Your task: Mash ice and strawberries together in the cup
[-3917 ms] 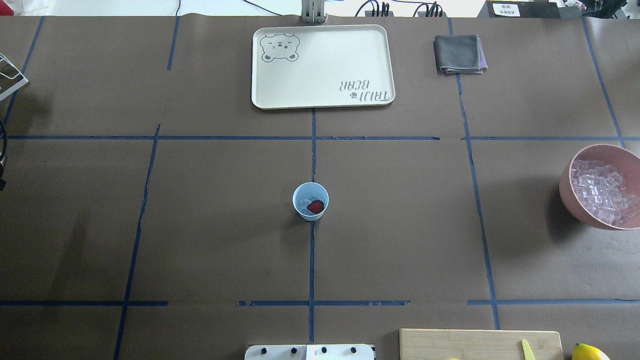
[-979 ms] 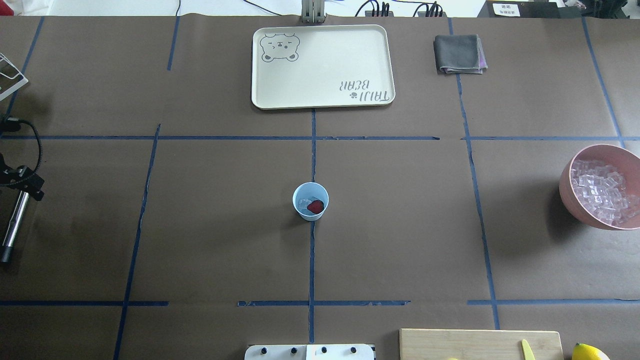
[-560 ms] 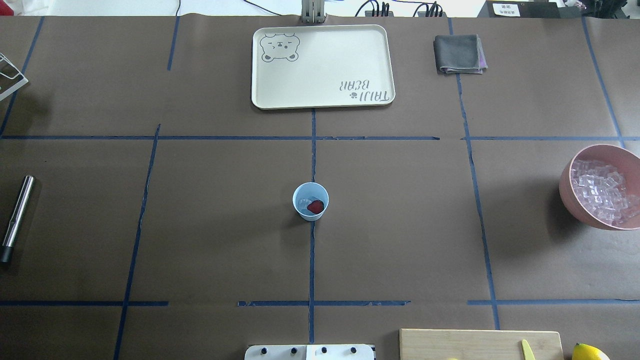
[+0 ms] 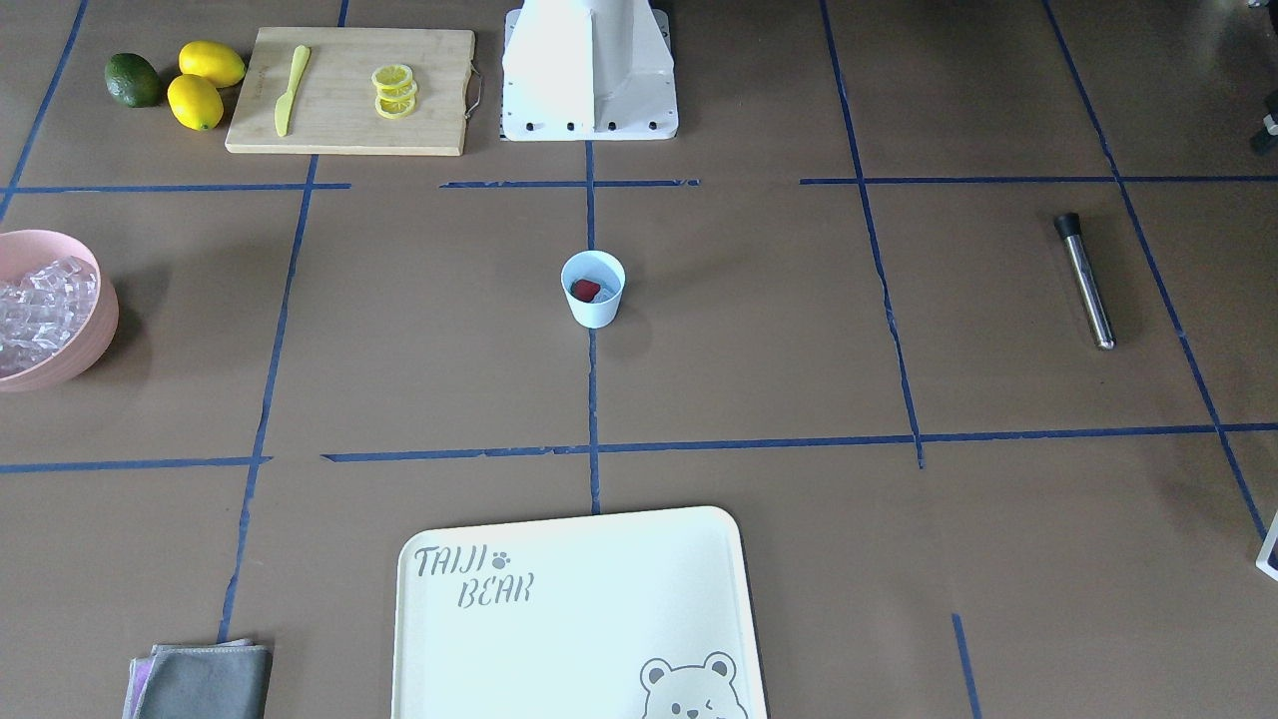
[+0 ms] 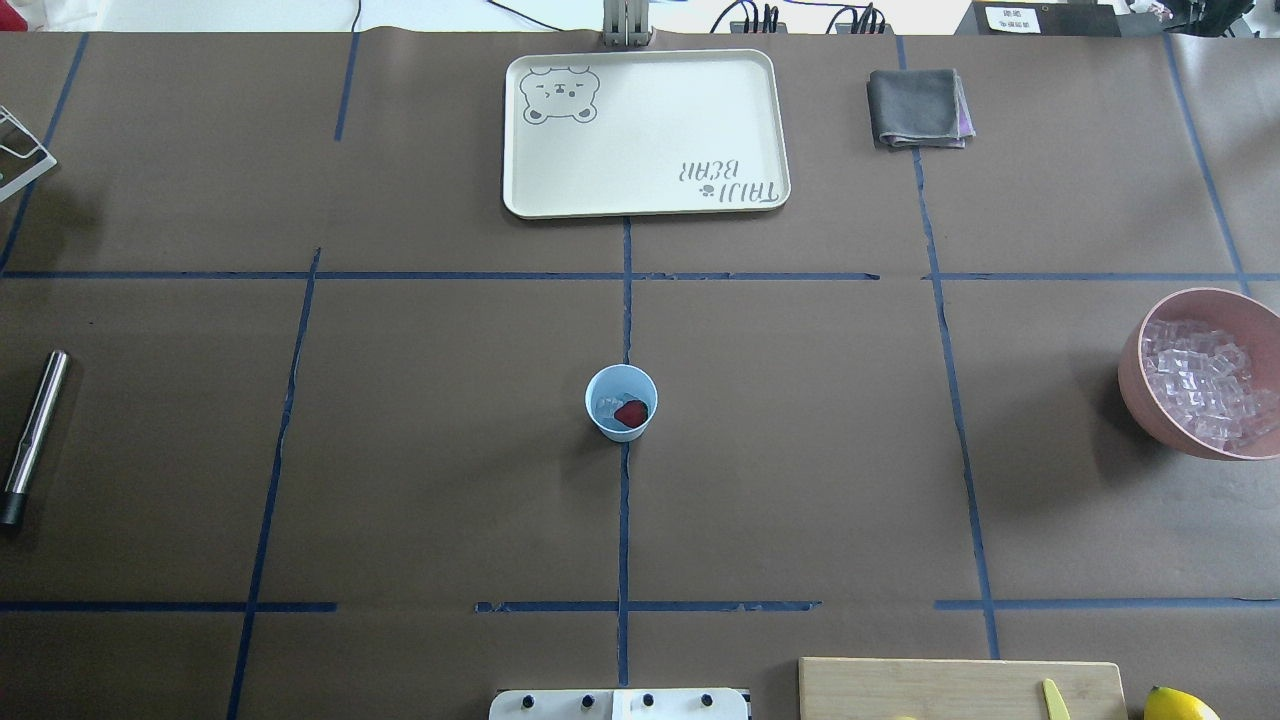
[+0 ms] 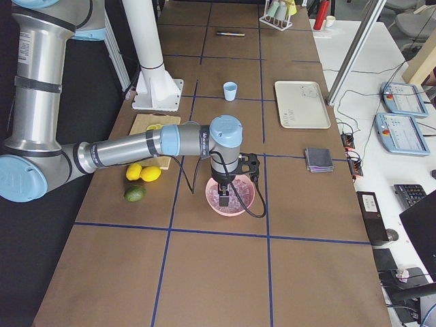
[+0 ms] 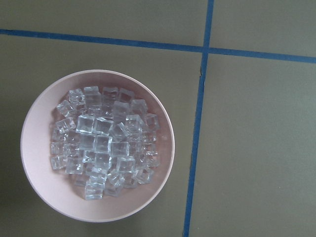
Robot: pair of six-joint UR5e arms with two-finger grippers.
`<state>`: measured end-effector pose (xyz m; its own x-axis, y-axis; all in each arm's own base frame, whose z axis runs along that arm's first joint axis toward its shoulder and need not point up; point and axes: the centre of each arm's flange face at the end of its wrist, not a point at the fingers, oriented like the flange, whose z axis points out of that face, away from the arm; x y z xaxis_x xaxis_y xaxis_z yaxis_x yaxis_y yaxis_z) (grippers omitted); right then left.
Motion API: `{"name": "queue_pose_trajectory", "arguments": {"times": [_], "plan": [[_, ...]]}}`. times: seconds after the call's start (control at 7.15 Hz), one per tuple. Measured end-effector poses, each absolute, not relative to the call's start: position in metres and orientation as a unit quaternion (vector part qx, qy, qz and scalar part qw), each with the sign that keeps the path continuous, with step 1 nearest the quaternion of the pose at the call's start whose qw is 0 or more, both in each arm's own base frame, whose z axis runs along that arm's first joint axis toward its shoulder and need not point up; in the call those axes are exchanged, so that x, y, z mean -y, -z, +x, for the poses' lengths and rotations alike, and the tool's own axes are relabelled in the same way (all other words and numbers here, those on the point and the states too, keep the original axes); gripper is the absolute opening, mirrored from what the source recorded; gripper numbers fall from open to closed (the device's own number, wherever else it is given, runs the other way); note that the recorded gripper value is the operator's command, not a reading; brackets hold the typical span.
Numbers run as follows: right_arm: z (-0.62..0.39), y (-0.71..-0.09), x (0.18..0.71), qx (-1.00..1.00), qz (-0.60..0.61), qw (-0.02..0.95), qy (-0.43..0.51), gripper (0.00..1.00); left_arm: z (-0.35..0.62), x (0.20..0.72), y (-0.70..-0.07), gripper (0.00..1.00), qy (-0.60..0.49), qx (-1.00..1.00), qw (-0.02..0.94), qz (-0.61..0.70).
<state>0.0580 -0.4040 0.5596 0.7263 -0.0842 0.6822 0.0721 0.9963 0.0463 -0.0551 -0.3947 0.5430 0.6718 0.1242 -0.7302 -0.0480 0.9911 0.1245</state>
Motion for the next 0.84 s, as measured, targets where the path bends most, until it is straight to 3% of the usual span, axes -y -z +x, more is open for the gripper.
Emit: {"name": "queue_pose_trajectory", "arguments": {"times": [0.42,0.84], "plan": [[0.077,-0.591,0.400,0.369,-0.003,0.928,0.054,1.00,-0.072,0.402,-0.612,1.00,-0.023,-0.404,0.914,0.009],[0.078,-0.601,0.398,0.367,-0.010,0.929,0.050,1.00,-0.071,0.417,-0.621,1.00,0.004,-0.404,0.915,0.002]]}}
